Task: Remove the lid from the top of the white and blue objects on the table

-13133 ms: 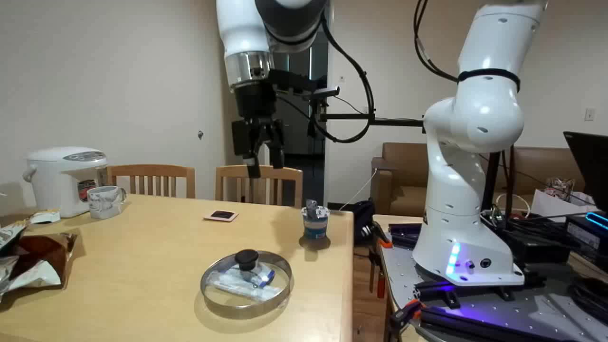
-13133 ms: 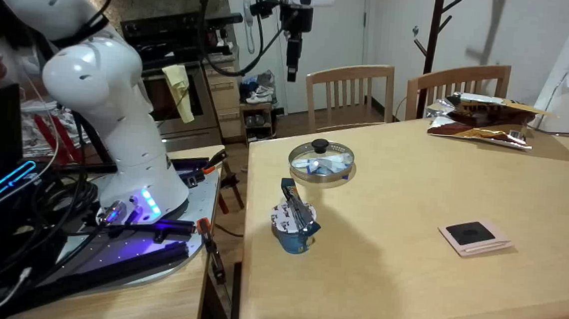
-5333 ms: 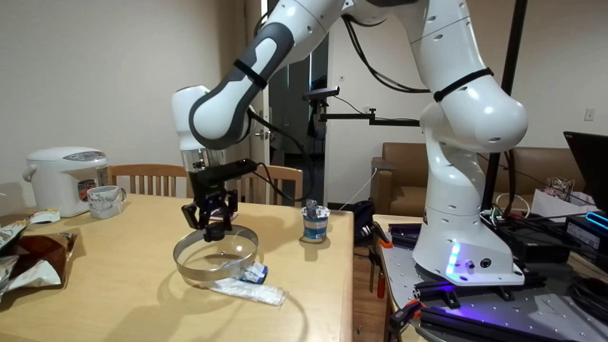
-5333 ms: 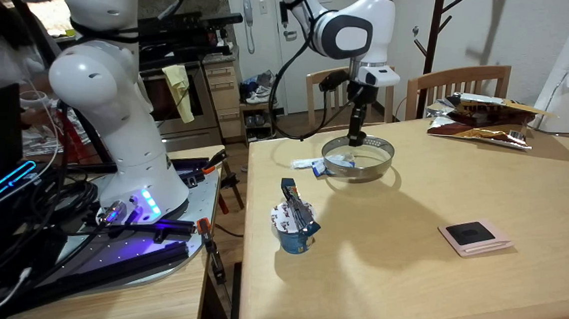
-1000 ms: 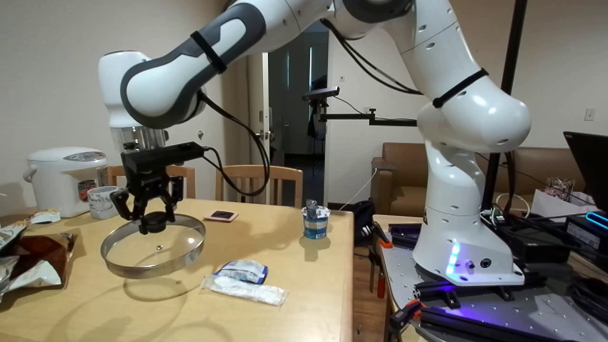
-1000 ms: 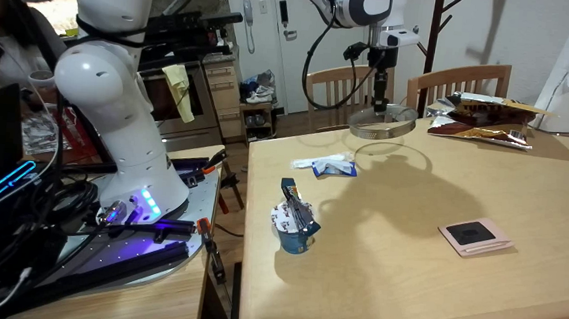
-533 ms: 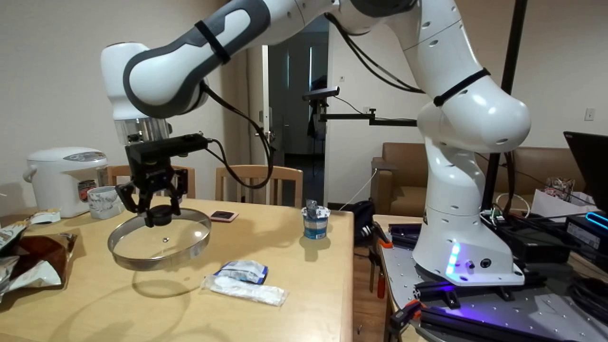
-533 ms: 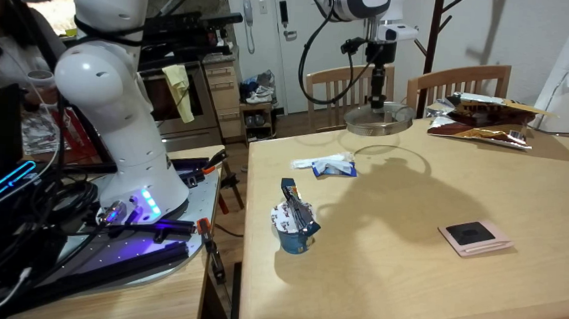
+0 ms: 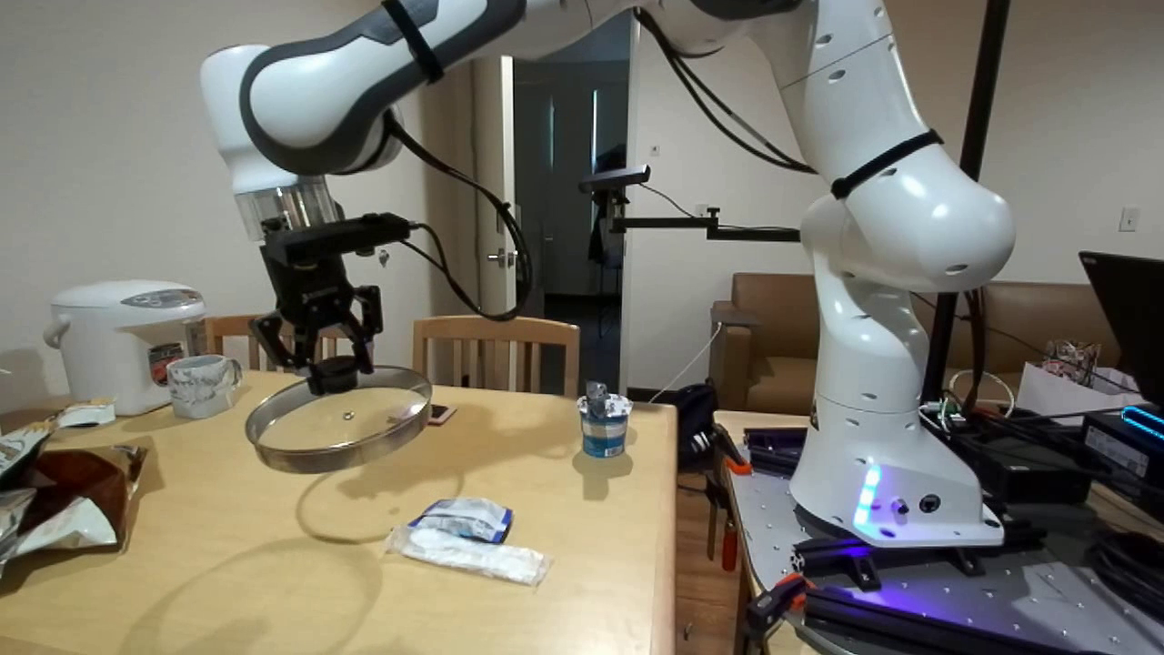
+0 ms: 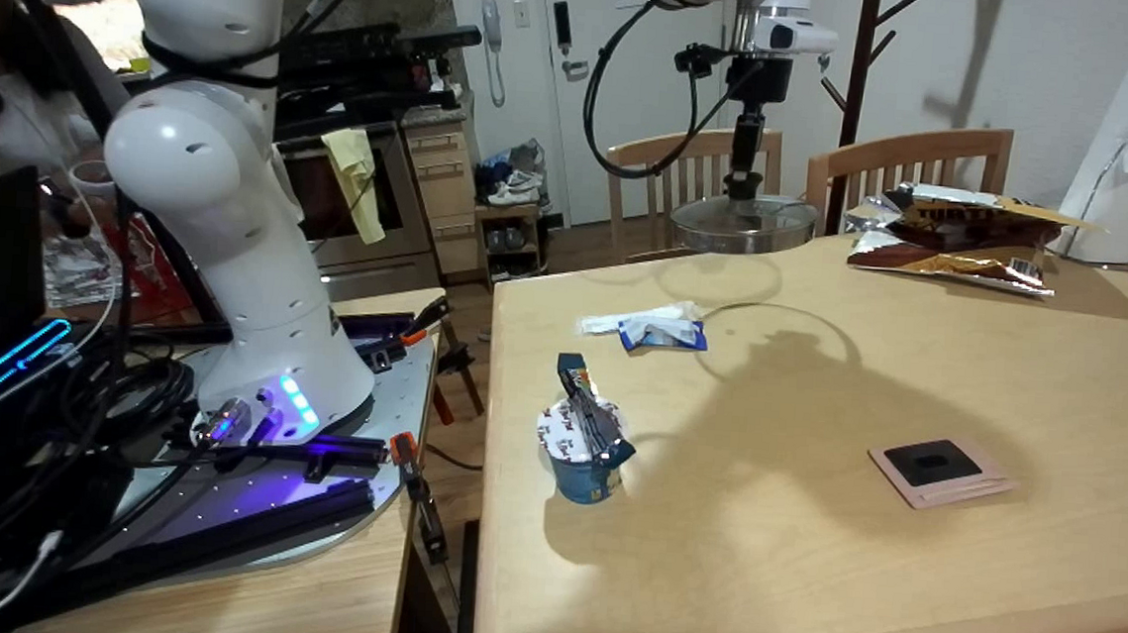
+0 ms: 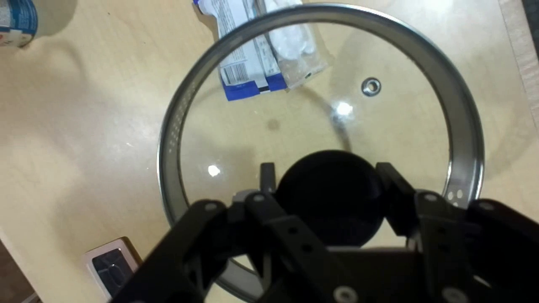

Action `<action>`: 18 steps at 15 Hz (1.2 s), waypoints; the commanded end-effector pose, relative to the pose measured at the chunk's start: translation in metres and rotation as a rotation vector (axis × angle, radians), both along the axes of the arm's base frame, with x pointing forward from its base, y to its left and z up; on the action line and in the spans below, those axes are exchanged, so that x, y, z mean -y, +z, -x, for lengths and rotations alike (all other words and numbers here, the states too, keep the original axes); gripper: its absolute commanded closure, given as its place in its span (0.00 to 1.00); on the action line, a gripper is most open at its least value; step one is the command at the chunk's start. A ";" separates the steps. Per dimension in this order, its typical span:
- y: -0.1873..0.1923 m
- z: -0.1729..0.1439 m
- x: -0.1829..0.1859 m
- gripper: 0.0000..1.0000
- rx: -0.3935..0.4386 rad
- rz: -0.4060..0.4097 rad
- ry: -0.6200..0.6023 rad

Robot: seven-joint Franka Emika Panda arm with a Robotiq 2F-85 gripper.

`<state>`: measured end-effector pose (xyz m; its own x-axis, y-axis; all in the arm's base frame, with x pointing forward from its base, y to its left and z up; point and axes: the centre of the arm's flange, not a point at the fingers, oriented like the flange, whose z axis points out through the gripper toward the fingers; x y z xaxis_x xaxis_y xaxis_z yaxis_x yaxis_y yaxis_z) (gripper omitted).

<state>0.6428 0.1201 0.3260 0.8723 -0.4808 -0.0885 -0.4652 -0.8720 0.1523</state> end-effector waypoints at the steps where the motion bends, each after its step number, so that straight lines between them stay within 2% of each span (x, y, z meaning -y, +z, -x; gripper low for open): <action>1: 0.022 -0.006 0.011 0.65 -0.011 -0.027 0.009; 9: 0.014 -0.008 0.029 0.65 -0.015 -0.040 -0.013; 18: -0.002 -0.013 0.028 0.65 0.029 -0.082 0.031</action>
